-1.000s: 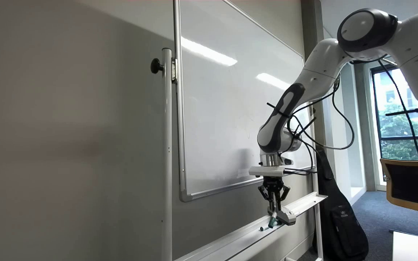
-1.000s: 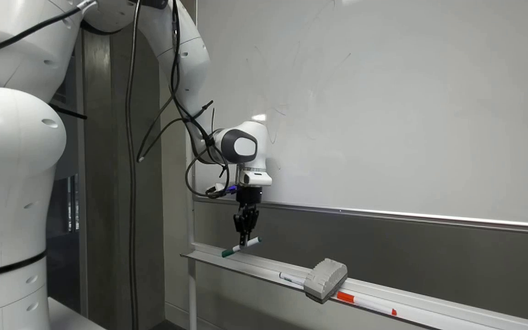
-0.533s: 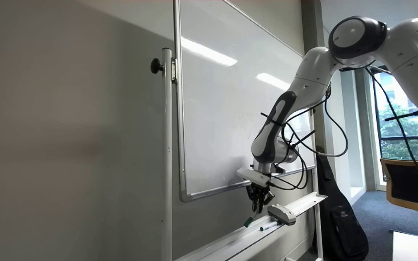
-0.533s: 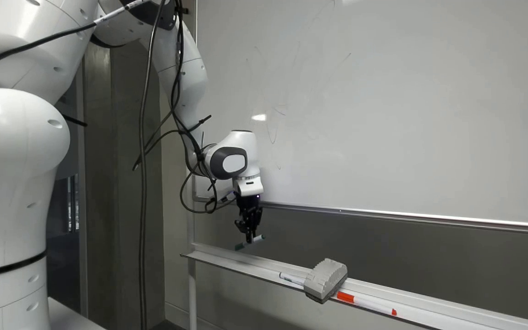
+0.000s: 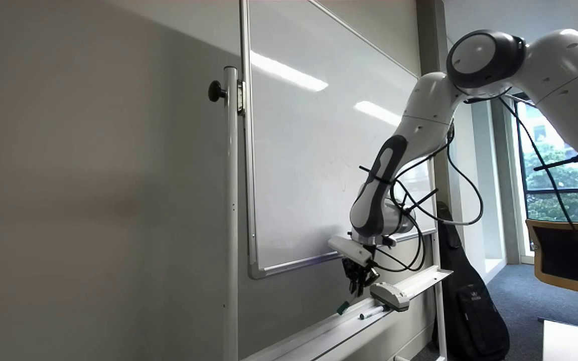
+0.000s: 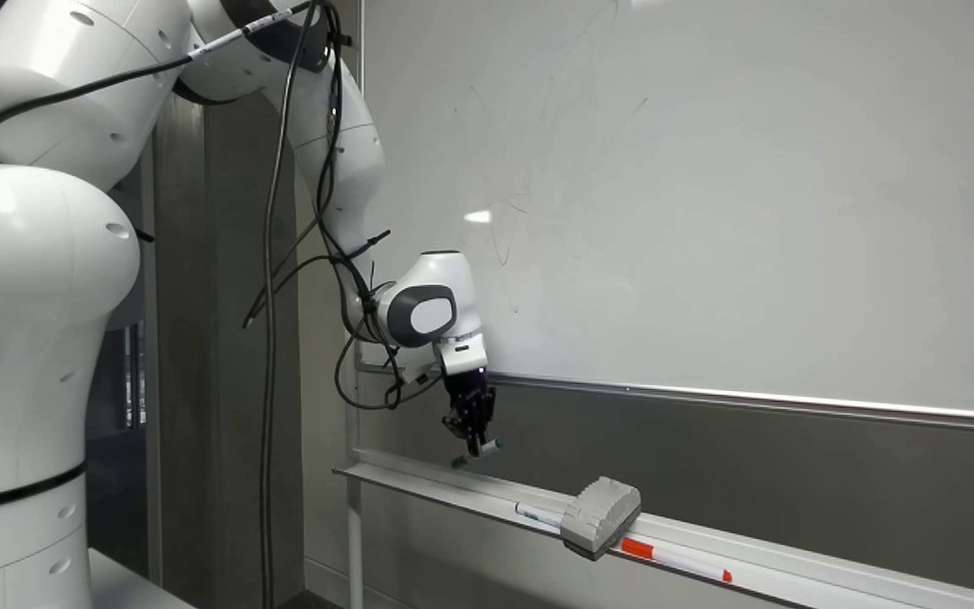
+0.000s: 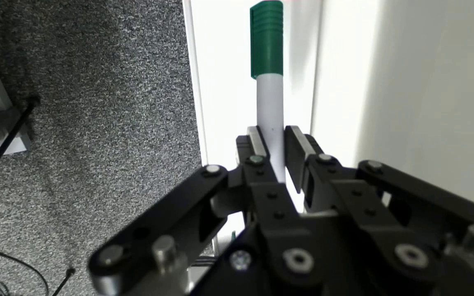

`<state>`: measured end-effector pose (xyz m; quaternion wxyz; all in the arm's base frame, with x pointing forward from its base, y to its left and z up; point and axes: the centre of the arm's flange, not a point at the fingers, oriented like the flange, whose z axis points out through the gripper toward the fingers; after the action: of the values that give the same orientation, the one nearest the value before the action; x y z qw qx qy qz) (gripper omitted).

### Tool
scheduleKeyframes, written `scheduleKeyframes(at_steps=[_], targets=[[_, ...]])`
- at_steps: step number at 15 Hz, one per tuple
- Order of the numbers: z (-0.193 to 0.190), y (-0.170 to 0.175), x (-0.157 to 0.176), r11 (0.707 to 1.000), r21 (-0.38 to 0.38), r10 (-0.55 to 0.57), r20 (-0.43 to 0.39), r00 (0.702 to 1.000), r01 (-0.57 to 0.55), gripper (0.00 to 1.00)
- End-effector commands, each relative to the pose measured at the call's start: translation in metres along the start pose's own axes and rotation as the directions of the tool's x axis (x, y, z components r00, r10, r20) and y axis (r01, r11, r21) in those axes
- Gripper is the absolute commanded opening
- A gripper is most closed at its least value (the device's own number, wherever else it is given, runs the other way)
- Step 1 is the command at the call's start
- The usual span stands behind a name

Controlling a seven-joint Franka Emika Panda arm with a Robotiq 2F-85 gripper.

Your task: Move the green marker to the right

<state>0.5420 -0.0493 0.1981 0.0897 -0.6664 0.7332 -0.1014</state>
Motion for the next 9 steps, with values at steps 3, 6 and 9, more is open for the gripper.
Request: scheduleKeyframes(at_steps=[3,6,9], targets=[[0.015,0.009,0.022,0.997,0.002,0.081,-0.064,0.995,-0.081,0.05],[0.020,0.012,0.020,0.996,-0.006,0.090,-0.064,0.994,-0.091,0.05],[0.023,0.014,0.013,0.996,-0.008,0.091,-0.061,0.994,-0.092,0.05]])
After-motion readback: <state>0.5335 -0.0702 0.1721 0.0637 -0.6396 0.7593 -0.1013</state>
